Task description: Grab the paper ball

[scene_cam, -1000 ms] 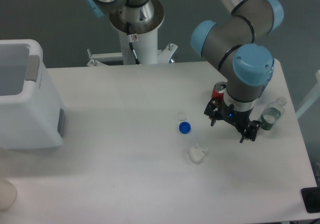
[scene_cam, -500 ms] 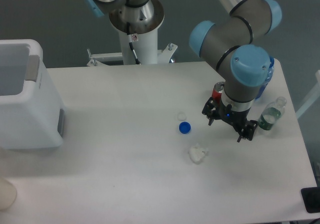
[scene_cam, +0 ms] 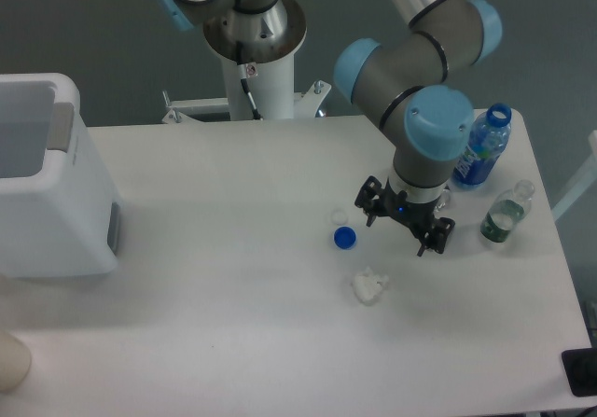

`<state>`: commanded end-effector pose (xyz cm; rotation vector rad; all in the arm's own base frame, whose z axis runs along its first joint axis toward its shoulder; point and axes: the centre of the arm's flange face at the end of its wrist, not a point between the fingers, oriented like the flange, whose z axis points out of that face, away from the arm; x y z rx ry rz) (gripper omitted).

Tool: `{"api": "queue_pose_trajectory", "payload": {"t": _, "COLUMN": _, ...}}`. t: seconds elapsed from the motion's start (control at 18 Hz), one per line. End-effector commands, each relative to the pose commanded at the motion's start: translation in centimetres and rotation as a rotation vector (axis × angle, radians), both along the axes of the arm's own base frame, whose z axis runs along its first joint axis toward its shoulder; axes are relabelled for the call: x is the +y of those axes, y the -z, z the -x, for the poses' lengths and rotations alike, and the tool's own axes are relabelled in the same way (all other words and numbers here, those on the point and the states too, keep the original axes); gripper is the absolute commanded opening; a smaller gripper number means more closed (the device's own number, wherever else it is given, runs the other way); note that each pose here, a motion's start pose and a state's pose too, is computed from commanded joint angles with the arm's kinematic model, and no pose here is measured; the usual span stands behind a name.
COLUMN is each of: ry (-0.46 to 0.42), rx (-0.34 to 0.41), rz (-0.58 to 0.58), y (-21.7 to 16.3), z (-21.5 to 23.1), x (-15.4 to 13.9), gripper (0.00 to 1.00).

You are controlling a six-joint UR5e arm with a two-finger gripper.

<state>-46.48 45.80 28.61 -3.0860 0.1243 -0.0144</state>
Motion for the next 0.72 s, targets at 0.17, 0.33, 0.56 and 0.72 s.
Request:
{"api": "queue_pose_trajectory", "payload": {"t": 0.17, "ry": -0.011, "rx": -0.007, "rz": 0.004, "y": 4.0, "z": 0.4, "x": 1.5, "gripper": 1.00}}
{"api": "queue_pose_trajectory", "payload": {"t": 0.33, "ry": -0.011, "rx": -0.031, "rz": 0.022, "y": 6.4, "z": 0.6, "x": 1.7, "gripper": 0.99}}
{"api": "queue_pose_trajectory", "payload": {"t": 0.56, "ry": -0.012, "rx": -0.040, "rz": 0.026, "y": 7.1, "z": 0.8, "x": 1.7, "gripper": 0.93}}
{"api": "queue_pose_trajectory", "payload": {"t": 0.72, "ry": -0.008, "rx": -0.050, "rz": 0.035, "y": 8.4, "z": 0.8, "x": 1.9, "gripper": 0.93}}
